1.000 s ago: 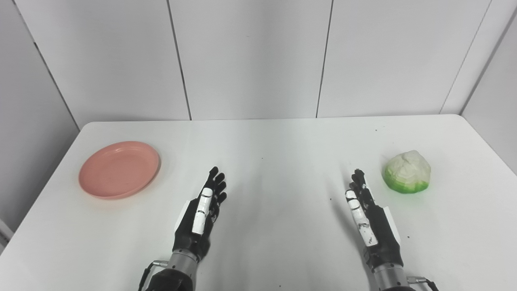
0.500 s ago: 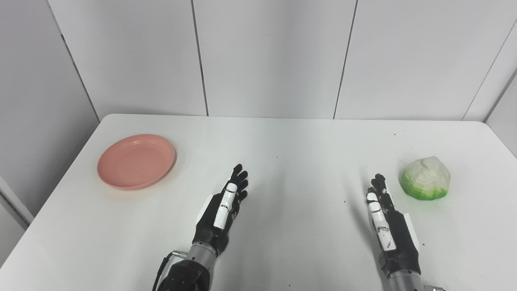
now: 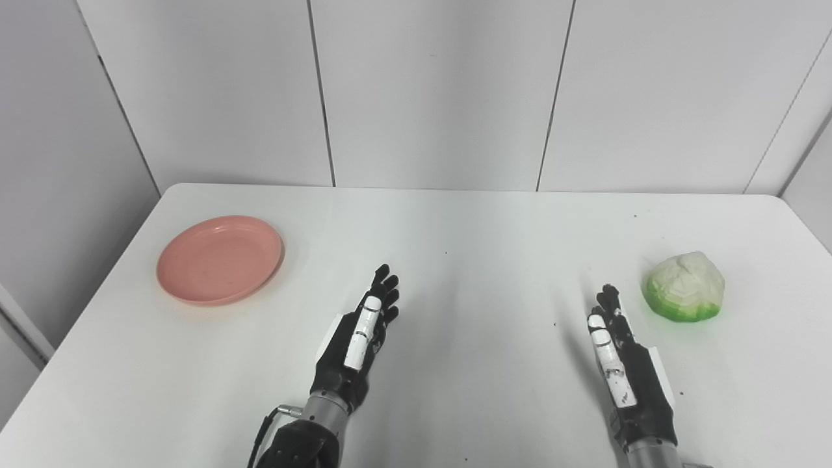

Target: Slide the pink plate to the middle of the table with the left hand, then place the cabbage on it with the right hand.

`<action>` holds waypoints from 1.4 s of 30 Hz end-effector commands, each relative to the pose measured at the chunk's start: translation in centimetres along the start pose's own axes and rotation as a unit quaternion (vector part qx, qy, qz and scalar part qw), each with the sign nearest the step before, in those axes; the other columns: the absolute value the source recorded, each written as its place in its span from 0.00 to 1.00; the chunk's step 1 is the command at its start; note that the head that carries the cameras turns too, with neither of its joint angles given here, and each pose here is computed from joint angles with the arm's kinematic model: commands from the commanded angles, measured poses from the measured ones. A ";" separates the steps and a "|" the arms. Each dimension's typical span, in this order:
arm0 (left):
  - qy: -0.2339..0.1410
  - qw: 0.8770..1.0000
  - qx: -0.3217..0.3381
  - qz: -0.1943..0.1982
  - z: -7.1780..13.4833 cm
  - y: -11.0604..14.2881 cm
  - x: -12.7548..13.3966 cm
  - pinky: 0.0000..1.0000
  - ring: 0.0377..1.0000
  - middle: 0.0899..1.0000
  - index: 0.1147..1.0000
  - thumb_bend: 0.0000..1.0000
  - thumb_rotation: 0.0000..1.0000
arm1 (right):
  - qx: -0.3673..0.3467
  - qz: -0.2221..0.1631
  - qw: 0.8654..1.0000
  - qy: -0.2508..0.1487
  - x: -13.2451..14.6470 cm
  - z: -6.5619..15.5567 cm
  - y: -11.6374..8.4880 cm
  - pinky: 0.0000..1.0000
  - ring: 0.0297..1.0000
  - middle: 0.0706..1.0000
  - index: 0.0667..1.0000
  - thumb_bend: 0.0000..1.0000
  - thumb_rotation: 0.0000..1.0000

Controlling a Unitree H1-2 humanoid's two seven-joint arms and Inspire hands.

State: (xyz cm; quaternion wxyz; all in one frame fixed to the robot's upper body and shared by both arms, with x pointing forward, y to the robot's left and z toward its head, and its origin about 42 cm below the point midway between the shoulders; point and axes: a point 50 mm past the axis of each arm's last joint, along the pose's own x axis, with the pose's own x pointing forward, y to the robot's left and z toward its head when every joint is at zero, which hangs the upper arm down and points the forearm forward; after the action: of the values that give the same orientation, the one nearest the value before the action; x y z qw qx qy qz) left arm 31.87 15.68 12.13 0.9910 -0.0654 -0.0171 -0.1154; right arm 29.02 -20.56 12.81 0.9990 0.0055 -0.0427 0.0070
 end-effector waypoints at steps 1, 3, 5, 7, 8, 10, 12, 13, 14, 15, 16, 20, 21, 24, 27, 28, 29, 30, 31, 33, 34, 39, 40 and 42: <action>-0.052 0.999 -0.006 0.015 1.2 0.3 0.4 1.00 1.00 1.00 1.00 0.56 1.00 | 0.007 0.007 0.999 -0.040 0.3 1.0 0.4 1.00 1.00 1.00 1.00 0.56 0.83; -0.063 0.998 -0.014 0.021 1.4 0.5 0.5 1.00 1.00 1.00 1.00 0.55 1.00 | 0.010 0.011 0.999 -0.039 0.2 0.6 0.4 1.00 1.00 1.00 1.00 0.57 0.83; -0.078 0.997 -0.016 0.009 2.3 1.0 0.9 1.00 1.00 1.00 1.00 0.60 1.00 | 0.010 0.013 0.999 -0.041 0.3 0.3 0.5 1.00 1.00 1.00 1.00 0.58 0.83; -0.098 0.995 -0.013 0.001 3.4 1.5 1.3 1.00 1.00 1.00 1.00 0.63 1.00 | 0.013 0.015 0.999 -0.045 0.3 -0.1 0.5 1.00 1.00 1.00 1.00 0.56 0.83; -0.107 0.994 -0.010 0.002 4.0 1.9 1.5 1.00 1.00 1.00 1.00 0.65 1.00 | 0.010 0.014 0.999 -0.047 0.4 -0.2 0.4 1.00 1.00 1.00 1.00 0.55 0.83; -0.121 0.993 -0.003 0.003 5.3 2.9 2.1 1.00 1.00 1.00 1.00 0.67 1.00 | 0.007 0.011 0.999 -0.050 0.3 -0.5 0.4 1.00 1.00 1.00 1.00 0.55 0.83; -0.132 0.991 0.006 0.006 6.6 4.1 2.8 1.00 1.00 1.00 1.00 0.69 1.00 | 0.006 0.011 0.999 -0.052 0.3 -0.7 0.4 1.00 1.00 1.00 1.00 0.54 0.83; -0.138 0.990 0.010 0.008 7.4 4.8 3.2 1.00 1.00 1.00 1.00 0.70 1.00 | 0.005 0.011 0.998 -0.054 0.2 -0.8 0.4 1.00 1.00 1.00 1.00 0.53 0.83; -0.143 0.990 0.012 0.009 8.1 5.4 3.6 1.00 1.00 1.00 1.00 0.70 1.00 | 0.003 0.010 0.998 -0.056 0.2 -0.9 0.4 1.00 1.00 1.00 1.00 0.53 0.84; -0.149 0.989 0.016 0.013 8.8 6.1 4.0 1.00 1.00 1.00 1.00 0.71 1.00 | 0.002 0.009 0.998 -0.056 0.2 -1.0 0.3 1.00 1.00 1.00 1.00 0.53 0.84; -0.155 0.988 0.019 0.015 9.3 6.6 4.4 1.00 1.00 0.99 1.00 0.71 1.00 | 0.001 0.009 0.998 -0.057 0.2 -1.1 0.2 1.00 1.00 1.00 1.00 0.53 0.85; -0.174 0.983 0.043 0.038 11.6 9.3 6.2 1.00 0.98 0.96 0.97 0.74 1.00 | -0.008 0.010 0.998 -0.061 0.1 -1.2 -0.4 1.00 1.00 1.00 1.00 0.50 0.87; -0.180 0.981 0.050 0.050 12.4 10.3 6.8 1.00 0.96 0.94 0.95 0.74 1.00 | -0.004 0.009 0.998 -0.061 0.1 -1.3 -0.3 1.00 1.00 1.00 1.00 0.50 0.87; -0.194 0.977 0.054 0.075 14.2 12.5 8.0 0.96 0.89 0.88 0.88 0.75 1.00 | 0.006 0.008 0.998 -0.057 0.0 -1.1 -0.2 1.00 1.00 1.00 1.00 0.48 0.86; -0.200 0.974 0.063 0.090 15.8 14.7 8.9 0.89 0.85 0.83 0.83 0.75 1.00 | 0.013 0.004 0.998 -0.054 -0.2 -0.9 -0.1 1.00 1.00 1.00 1.00 0.47 0.85; -0.200 0.973 0.065 0.093 16.1 15.1 9.1 0.87 0.84 0.82 0.82 0.76 1.00 | 0.014 0.003 0.998 -0.053 -0.2 -0.9 -0.1 1.00 1.00 1.00 1.00 0.47 0.84; -0.201 0.972 0.070 0.099 16.5 15.7 9.3 0.86 0.83 0.81 0.81 0.75 1.00 | 0.012 0.006 0.998 -0.054 -0.2 -0.8 -0.1 1.00 1.00 1.00 1.00 0.46 0.85; -0.202 0.971 0.078 0.106 16.9 16.3 9.6 0.86 0.83 0.81 0.80 0.75 1.00 | 0.009 0.008 0.998 -0.054 -0.3 -0.8 -0.2 1.00 1.00 1.00 1.00 0.46 0.85; -0.203 0.968 0.086 0.120 17.4 17.3 10.0 0.84 0.82 0.79 0.79 0.74 1.00 | 0.009 0.007 0.999 -0.053 -0.3 -0.7 -0.2 1.00 1.00 1.00 1.00 0.45 0.86; -0.208 0.962 0.108 0.142 18.3 18.9 10.5 0.79 0.78 0.75 0.76 0.74 1.00 | 0.011 0.007 0.999 -0.051 -0.4 -0.5 -0.3 1.00 1.00 1.00 1.00 0.44 0.87; -0.210 0.959 0.120 0.150 18.6 19.5 10.7 0.75 0.75 0.73 0.73 0.73 1.00 | 0.013 0.008 0.999 -0.051 -0.5 -0.5 -0.3 1.00 1.00 1.00 1.00 0.42 0.87; -0.200 0.950 0.156 0.181 19.1 23.3 11.4 0.73 0.70 0.68 0.68 0.76 1.00 | 0.024 0.011 0.998 -0.049 -0.7 -0.2 -0.3 1.00 1.00 1.00 1.00 0.42 0.85; -0.195 0.948 0.161 0.194 19.1 24.2 11.4 0.72 0.69 0.67 0.67 0.76 1.00 | 0.020 0.013 0.998 -0.050 -0.7 -0.1 -0.3 1.00 1.00 1.00 1.00 0.42 0.86; -0.189 0.945 0.167 0.208 19.1 25.3 11.5 0.69 0.66 0.65 0.65 0.74 1.00 | 0.014 0.015 0.999 -0.050 -0.8 0.0 -0.4 1.00 1.00 1.00 1.00 0.42 0.86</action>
State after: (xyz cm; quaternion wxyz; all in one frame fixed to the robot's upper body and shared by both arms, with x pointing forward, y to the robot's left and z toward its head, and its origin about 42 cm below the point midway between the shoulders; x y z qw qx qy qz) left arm 47.70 39.04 24.46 0.9816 0.0637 -0.1494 0.1002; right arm 28.69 -20.76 12.89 0.9947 0.0243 -0.0985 0.0178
